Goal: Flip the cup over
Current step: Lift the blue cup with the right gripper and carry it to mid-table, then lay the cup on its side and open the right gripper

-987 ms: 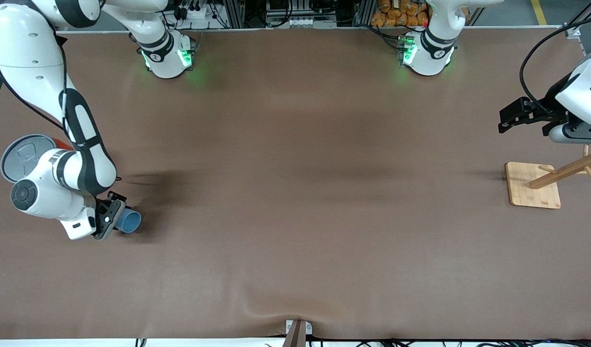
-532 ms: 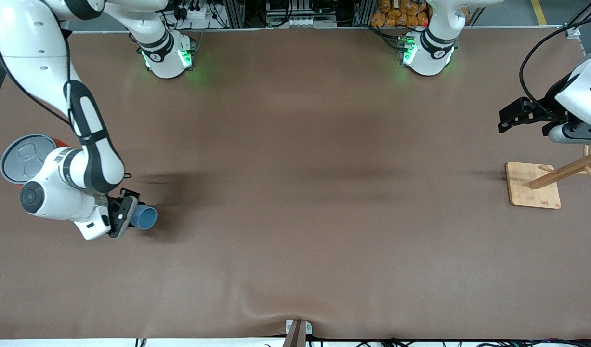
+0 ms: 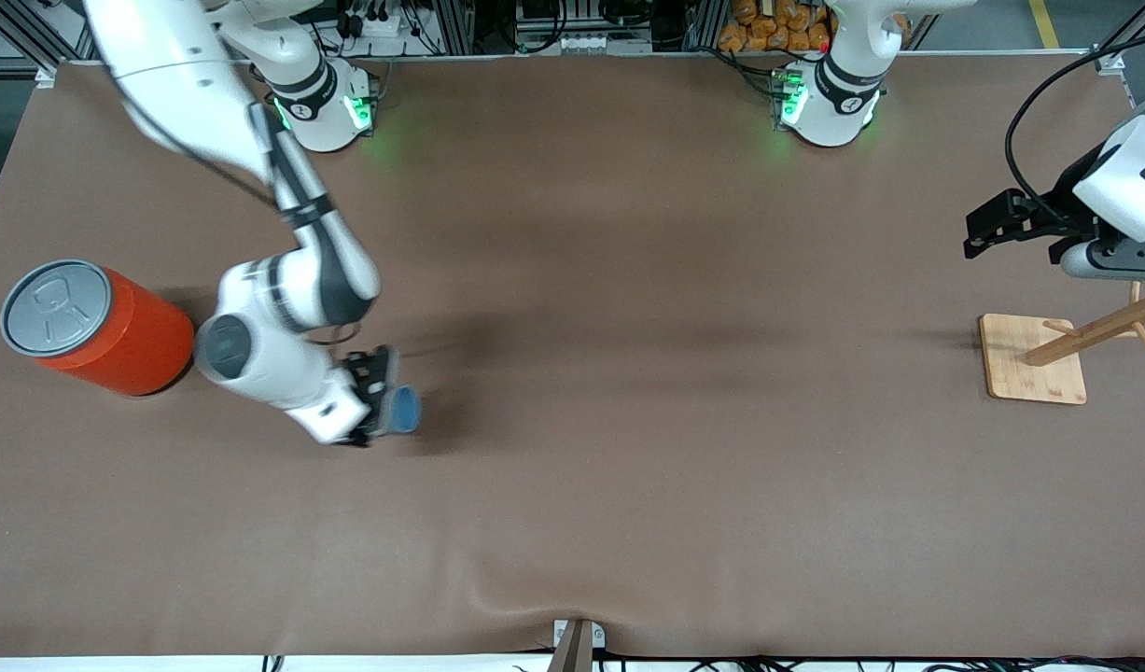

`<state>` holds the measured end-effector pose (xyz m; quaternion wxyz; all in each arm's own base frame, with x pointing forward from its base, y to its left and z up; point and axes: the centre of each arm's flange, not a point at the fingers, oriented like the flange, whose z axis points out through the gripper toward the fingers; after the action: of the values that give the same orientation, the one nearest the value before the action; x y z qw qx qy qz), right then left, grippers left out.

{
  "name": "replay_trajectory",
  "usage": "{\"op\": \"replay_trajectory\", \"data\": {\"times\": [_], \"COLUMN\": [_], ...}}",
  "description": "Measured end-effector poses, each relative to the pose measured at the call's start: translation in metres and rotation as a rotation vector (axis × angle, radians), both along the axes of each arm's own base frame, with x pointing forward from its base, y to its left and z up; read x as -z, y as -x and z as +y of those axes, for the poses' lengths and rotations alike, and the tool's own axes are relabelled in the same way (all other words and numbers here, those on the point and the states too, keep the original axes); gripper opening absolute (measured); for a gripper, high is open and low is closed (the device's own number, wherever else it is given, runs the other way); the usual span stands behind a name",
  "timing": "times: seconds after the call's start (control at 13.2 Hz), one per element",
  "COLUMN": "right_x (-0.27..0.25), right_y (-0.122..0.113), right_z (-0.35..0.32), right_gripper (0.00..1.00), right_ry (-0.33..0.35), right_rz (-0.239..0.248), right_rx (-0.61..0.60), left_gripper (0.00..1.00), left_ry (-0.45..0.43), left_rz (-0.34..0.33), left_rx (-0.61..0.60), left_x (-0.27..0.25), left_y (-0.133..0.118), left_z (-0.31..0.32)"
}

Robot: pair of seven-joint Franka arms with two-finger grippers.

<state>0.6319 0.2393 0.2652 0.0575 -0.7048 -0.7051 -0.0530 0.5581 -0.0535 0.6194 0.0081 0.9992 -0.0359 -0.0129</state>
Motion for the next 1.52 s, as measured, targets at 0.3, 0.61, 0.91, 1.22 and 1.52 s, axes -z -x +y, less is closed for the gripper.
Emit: {"op": "replay_trajectory", "data": {"times": [0.3,0.61,0.91,1.22,1.52], "right_x": [0.025,0.053,0.065,0.05,-0.041], "right_y": [0.063,0.093,0.095,0.093,0.078], "right_z": [0.131,0.176,0.175,0.175,0.146], "right_gripper": [0.78,0.78,0.9,1.0,1.0], "right_ry": [0.002,0.015,0.026,0.053,0.09], "right_rz": [-0.008,0.011,0.029,0.09,0.145], "right_rx": [-0.121,-0.11,-0.078,-0.035,0.18], "left_gripper": [1.0,1.0,1.0,1.0,1.0], "left_ry": [0.0,0.0,0.006,0.01,0.031], "left_rz": [0.003,0.004,0.005,0.009,0.017], "left_rx": [0.001,0.001,0.001,0.001,0.001], "left_x": [0.002,0.002,0.003,0.005,0.007], "left_y": [-0.001,-0.001,-0.001,-0.002,-0.003], "left_z": [0.0,0.0,-0.001,-0.002,-0.004]}}
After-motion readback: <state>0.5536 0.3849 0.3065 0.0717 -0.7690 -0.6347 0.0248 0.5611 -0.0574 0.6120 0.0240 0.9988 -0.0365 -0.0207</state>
